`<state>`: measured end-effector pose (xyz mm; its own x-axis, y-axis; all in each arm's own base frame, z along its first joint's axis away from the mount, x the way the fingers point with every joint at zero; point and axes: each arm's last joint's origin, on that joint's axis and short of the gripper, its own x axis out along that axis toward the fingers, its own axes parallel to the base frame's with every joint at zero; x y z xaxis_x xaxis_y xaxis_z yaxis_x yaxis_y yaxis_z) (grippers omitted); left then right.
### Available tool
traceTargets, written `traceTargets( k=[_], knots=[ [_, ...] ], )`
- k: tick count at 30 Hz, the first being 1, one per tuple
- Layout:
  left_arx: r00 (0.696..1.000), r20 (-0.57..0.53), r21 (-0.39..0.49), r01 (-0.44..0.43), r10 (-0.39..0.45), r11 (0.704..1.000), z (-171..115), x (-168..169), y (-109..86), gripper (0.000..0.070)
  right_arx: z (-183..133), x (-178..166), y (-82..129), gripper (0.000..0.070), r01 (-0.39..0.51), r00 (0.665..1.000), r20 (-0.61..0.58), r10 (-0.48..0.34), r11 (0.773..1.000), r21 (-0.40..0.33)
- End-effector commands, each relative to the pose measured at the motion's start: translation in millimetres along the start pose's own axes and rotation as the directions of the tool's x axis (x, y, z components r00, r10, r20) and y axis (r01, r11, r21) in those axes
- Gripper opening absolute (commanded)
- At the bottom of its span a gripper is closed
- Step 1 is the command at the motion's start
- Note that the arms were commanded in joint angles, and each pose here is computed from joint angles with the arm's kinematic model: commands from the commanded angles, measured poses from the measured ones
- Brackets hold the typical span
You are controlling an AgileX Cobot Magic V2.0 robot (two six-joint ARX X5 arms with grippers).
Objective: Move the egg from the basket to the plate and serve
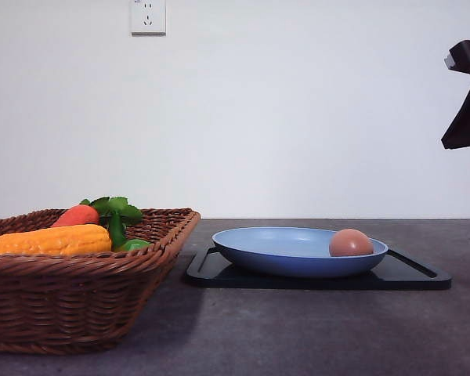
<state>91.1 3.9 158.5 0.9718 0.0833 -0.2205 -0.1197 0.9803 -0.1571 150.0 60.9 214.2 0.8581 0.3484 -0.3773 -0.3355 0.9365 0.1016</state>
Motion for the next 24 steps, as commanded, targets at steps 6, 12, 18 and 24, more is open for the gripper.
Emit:
traceTargets(
  k=[6,12,18,24],
  knots=[
    [1.000,-0.031,0.003,-0.004,0.004,1.000,-8.8,3.0,1.4,0.0000,3.0,0.0,1.1,0.0000,-0.005,1.000,0.014,0.005,1.000,0.011],
    [1.000,-0.031,0.003,-0.004,0.004,1.000,-8.6,3.0,1.4,0.0000,3.0,0.0,1.1,0.0000,-0.005,1.000,0.014,0.005,1.000,0.011],
    [1.000,-0.031,0.003,-0.004,0.004,1.000,-8.6,3.0,1.4,0.0000,3.0,0.0,1.1,0.0000,-0.005,1.000,0.014,0.005,1.000,0.011],
    [1.000,-0.031,0.003,-0.004,0.004,1.000,-8.6,3.0,1.4,0.0000,3.0,0.0,1.1,0.0000,-0.005,1.000,0.014,0.005,1.000,0.011]
  ],
)
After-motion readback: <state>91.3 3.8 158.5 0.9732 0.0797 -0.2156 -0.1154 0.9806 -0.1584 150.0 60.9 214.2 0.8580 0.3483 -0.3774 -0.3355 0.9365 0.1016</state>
